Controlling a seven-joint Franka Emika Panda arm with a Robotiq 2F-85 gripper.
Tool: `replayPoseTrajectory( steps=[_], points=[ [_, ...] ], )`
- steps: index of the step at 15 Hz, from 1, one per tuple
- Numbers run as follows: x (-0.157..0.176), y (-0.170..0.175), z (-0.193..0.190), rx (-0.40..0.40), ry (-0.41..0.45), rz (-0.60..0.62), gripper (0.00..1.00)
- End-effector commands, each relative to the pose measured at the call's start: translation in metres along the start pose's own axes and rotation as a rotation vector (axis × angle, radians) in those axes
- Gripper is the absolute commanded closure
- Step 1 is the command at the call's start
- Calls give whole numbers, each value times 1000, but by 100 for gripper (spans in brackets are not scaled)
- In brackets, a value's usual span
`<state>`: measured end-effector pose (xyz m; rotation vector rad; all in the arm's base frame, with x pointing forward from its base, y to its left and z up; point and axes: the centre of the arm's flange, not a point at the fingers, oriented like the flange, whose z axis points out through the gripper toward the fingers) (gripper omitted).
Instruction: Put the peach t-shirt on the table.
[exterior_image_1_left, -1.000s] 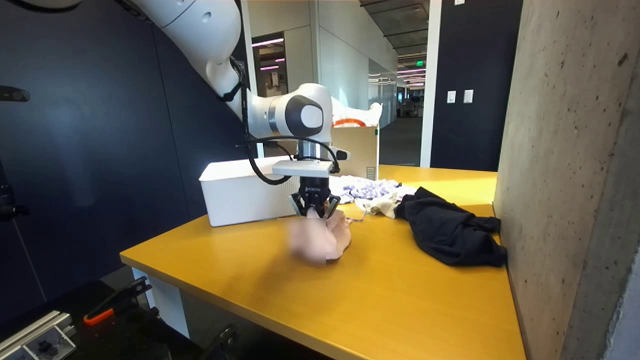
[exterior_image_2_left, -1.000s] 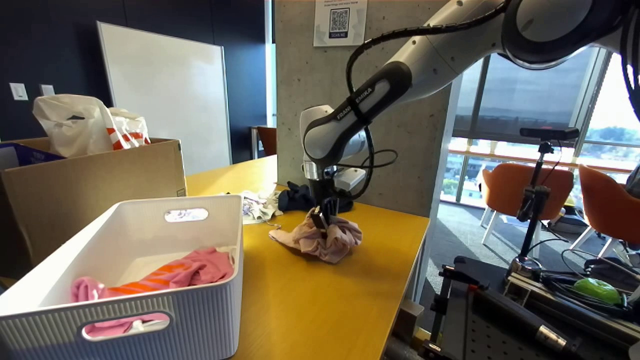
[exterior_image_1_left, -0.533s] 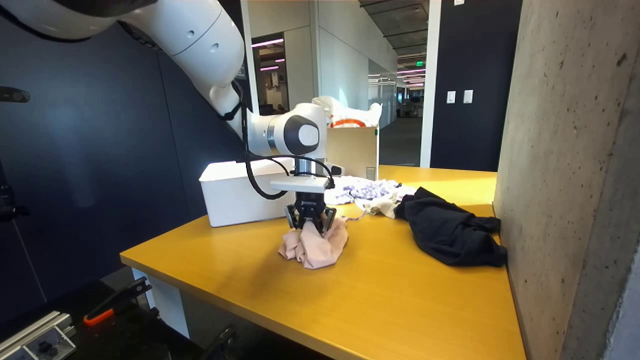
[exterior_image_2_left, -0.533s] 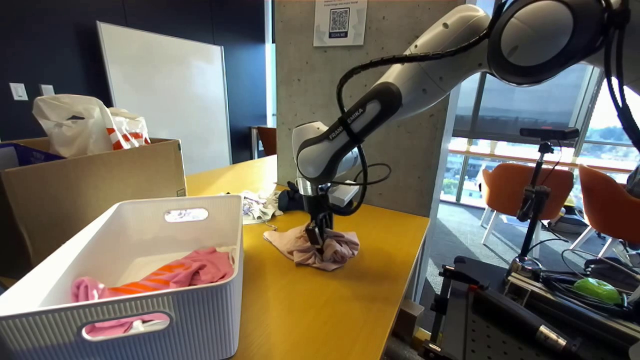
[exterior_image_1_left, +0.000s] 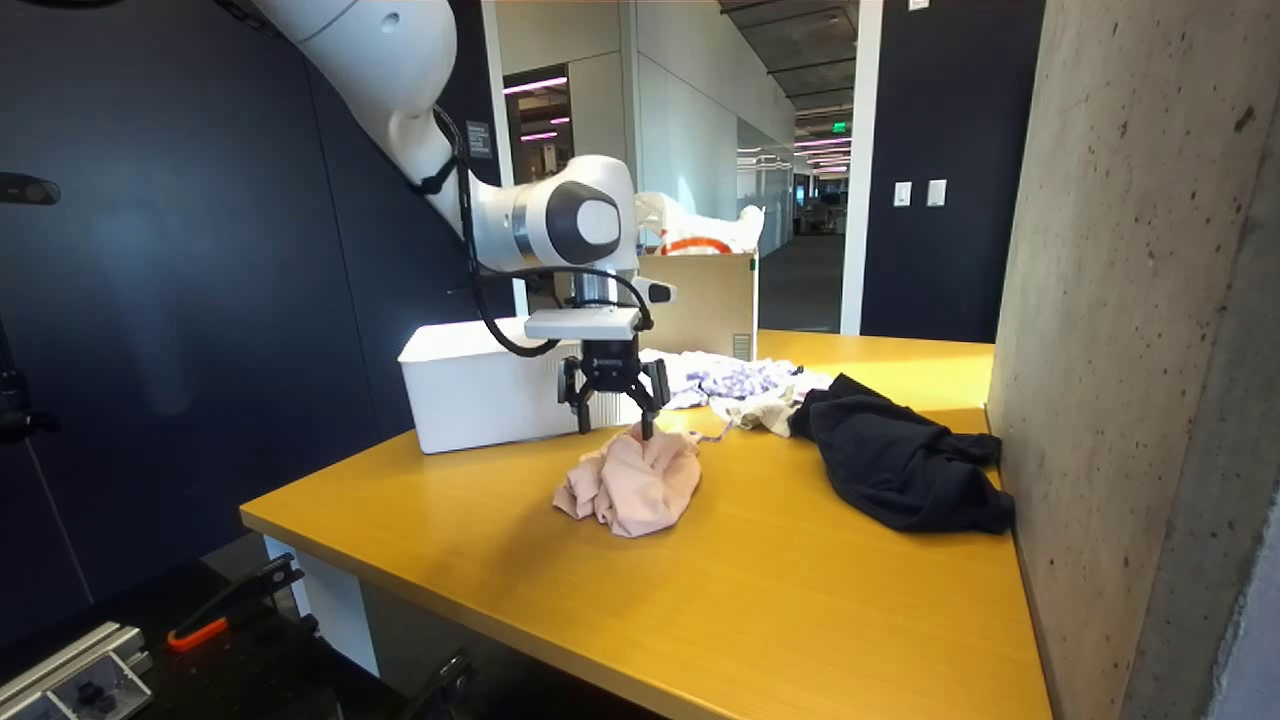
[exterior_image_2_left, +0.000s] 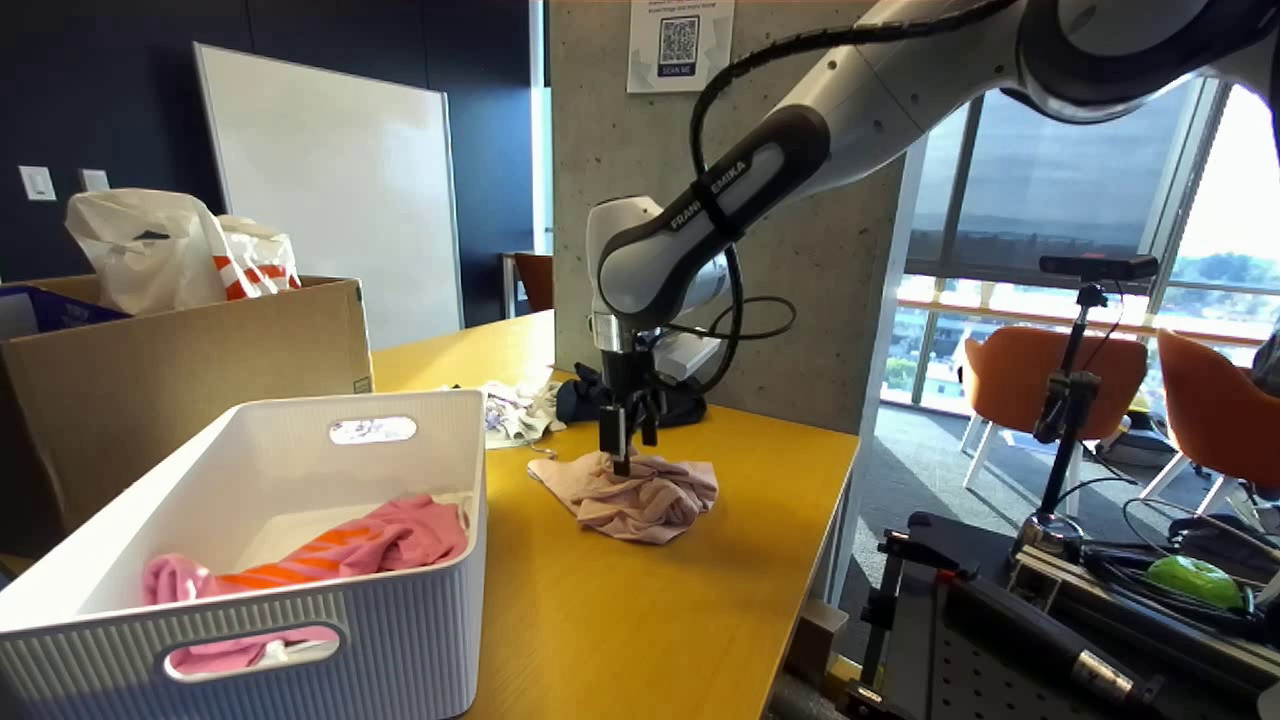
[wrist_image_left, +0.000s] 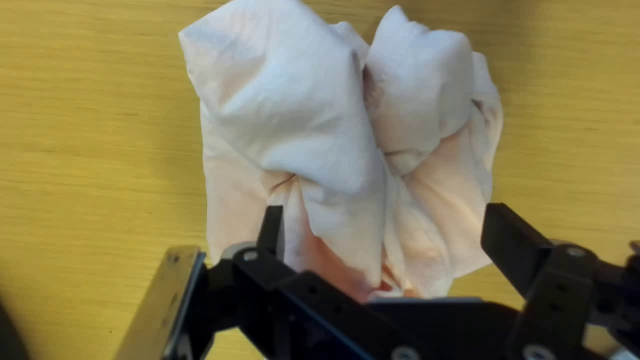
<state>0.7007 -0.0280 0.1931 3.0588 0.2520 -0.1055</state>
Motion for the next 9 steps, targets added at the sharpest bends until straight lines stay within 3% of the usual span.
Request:
replayPoseTrajectory(
  steps=[1, 9],
  points=[
    [-40, -16, -45, -33, 15, 42, 0],
    [-70, 0, -61, -22, 6, 108, 0]
  ],
)
